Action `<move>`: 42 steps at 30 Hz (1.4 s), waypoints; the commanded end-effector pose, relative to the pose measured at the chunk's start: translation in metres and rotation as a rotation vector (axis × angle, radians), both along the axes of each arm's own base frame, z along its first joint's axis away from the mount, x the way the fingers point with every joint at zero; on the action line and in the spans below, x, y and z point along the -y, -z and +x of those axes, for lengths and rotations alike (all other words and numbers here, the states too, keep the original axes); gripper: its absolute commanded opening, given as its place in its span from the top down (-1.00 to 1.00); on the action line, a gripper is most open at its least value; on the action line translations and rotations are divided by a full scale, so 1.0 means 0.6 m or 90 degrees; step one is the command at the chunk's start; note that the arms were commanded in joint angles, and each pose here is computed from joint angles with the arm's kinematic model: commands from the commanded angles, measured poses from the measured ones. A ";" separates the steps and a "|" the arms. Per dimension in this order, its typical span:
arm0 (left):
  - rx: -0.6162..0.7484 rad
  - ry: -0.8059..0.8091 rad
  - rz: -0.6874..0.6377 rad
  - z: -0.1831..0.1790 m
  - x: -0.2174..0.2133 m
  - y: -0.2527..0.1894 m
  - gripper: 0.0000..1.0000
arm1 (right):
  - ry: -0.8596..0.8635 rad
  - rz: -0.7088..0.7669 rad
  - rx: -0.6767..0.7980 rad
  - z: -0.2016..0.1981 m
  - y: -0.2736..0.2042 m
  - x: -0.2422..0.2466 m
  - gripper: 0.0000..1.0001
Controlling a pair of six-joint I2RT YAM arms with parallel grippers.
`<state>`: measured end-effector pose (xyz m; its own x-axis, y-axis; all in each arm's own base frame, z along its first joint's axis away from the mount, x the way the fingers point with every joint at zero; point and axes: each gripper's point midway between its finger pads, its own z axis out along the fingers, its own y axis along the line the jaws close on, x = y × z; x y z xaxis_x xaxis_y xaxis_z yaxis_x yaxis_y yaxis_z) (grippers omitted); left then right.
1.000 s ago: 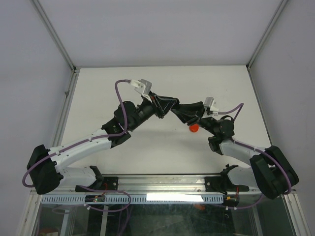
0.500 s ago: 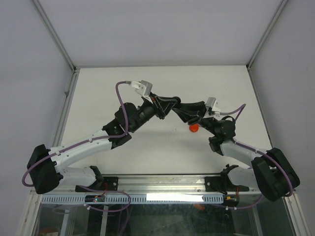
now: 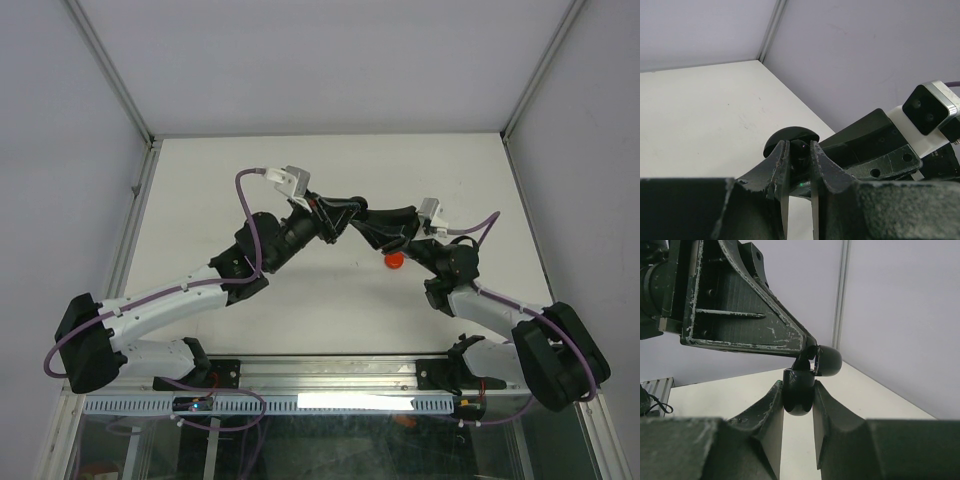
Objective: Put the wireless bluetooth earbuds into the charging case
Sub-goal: Place the earbud in the charging case.
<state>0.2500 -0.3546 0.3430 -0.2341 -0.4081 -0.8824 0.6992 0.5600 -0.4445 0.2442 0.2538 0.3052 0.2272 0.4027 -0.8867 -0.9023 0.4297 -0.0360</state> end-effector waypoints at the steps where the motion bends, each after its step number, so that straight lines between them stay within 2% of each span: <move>1: 0.003 -0.010 -0.001 -0.010 -0.008 -0.005 0.73 | 0.028 0.044 0.068 -0.008 -0.059 0.015 1.00; 19: -0.015 -0.006 0.010 -0.028 -0.015 -0.005 0.53 | 0.029 0.037 0.059 -0.001 -0.047 0.012 1.00; 30: -0.075 -0.031 0.014 -0.018 -0.015 0.007 0.47 | 0.029 0.033 0.047 0.004 -0.038 0.009 1.00; 42: -0.096 -0.014 0.002 -0.027 -0.012 -0.010 0.17 | 0.029 0.032 0.038 0.012 -0.025 0.005 1.00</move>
